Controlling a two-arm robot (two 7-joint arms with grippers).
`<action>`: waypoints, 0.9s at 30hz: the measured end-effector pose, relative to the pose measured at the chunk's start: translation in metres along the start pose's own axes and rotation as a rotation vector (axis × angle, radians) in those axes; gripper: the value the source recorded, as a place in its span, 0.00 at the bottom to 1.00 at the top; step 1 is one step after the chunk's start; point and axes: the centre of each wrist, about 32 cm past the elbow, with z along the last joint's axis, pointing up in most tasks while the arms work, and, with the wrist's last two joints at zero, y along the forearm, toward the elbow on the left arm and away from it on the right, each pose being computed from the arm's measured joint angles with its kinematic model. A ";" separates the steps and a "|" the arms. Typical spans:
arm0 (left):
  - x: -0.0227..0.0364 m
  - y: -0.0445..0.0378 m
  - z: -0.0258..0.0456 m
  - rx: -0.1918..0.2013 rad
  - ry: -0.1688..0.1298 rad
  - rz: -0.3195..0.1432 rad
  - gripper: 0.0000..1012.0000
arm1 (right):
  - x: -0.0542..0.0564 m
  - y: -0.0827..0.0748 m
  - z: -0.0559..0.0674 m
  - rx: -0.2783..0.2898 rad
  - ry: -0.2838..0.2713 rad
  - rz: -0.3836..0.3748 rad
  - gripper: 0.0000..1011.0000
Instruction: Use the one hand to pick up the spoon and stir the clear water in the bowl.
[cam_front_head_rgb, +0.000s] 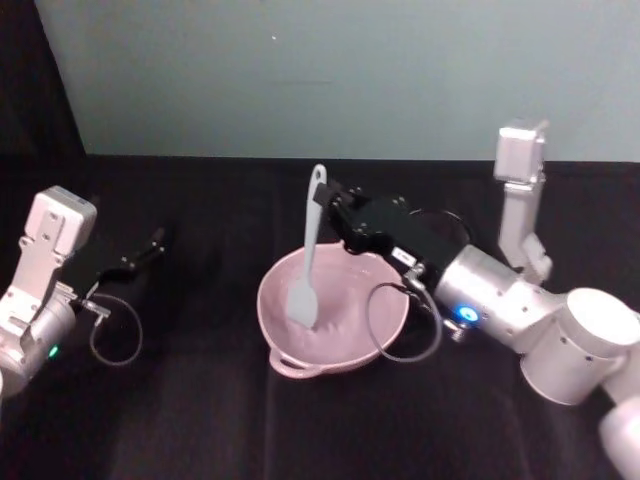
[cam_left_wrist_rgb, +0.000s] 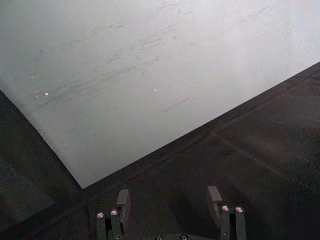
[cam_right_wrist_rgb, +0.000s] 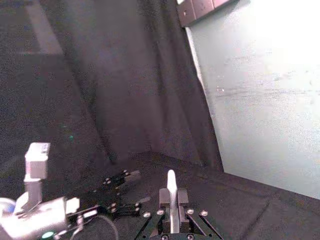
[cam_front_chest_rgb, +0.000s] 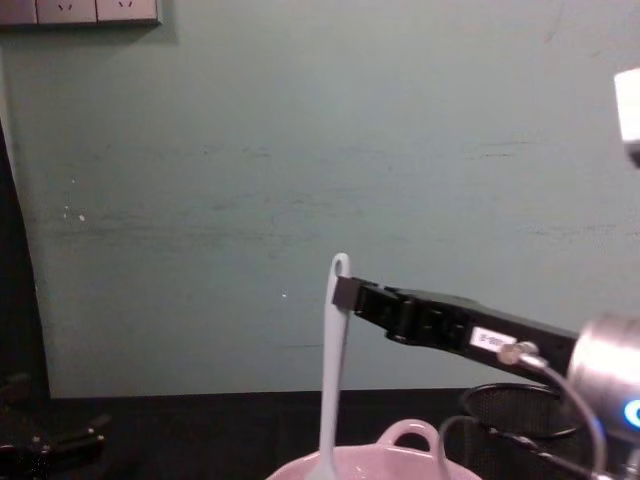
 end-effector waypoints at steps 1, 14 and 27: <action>0.0000 0.0000 0.0000 0.000 0.000 0.000 1.00 | 0.002 0.006 -0.002 -0.001 0.004 -0.005 0.09; 0.0000 0.0000 0.0000 0.000 0.000 0.000 1.00 | 0.024 0.020 -0.001 0.020 -0.006 -0.079 0.09; 0.0000 0.0000 0.0000 0.000 0.000 0.000 1.00 | 0.037 -0.015 0.011 0.009 -0.063 -0.161 0.09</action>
